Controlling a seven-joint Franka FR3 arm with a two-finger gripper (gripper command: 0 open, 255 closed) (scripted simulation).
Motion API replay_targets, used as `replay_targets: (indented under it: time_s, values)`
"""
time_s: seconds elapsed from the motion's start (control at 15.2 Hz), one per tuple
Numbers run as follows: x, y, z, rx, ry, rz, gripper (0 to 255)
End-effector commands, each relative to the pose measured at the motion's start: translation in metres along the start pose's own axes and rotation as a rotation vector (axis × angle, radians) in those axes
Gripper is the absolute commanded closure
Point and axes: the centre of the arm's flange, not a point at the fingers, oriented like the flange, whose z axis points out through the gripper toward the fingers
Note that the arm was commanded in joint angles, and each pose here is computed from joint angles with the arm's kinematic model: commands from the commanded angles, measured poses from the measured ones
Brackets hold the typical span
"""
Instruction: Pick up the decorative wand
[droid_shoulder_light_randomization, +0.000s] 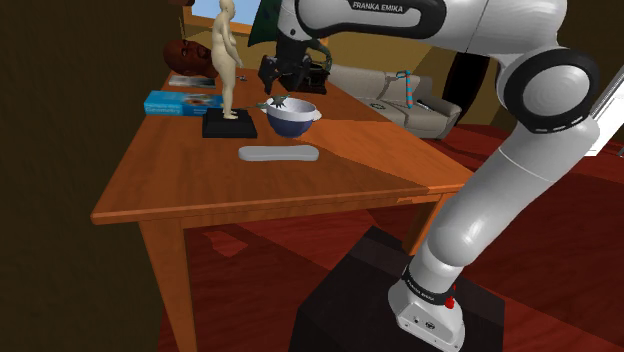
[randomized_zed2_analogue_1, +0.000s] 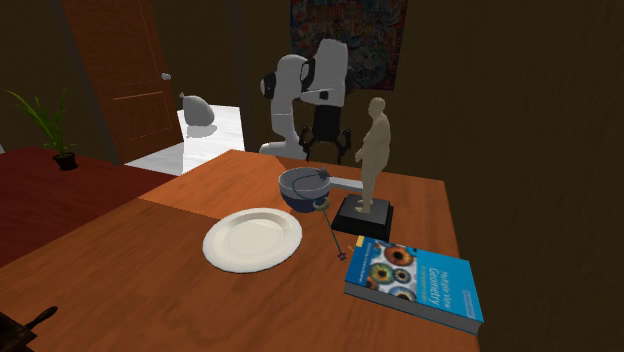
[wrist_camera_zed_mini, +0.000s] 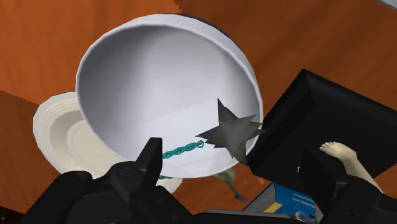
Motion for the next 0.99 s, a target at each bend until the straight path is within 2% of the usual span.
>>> replay_targets:
  time_s: [0.0,0.4,0.53,0.59,0.92]
  values:
    - [0.005,-0.002,0.003,0.0,0.005,0.005,0]
    - [-0.006,-0.005,0.036,0.0,0.005,0.005,0]
    - [-0.006,-0.005,0.036,0.0,0.005,0.005,0]
    - [-0.006,-0.006,0.037,0.0,0.005,0.005,255]
    - [-0.006,-0.006,0.037,0.0,0.005,0.005,255]
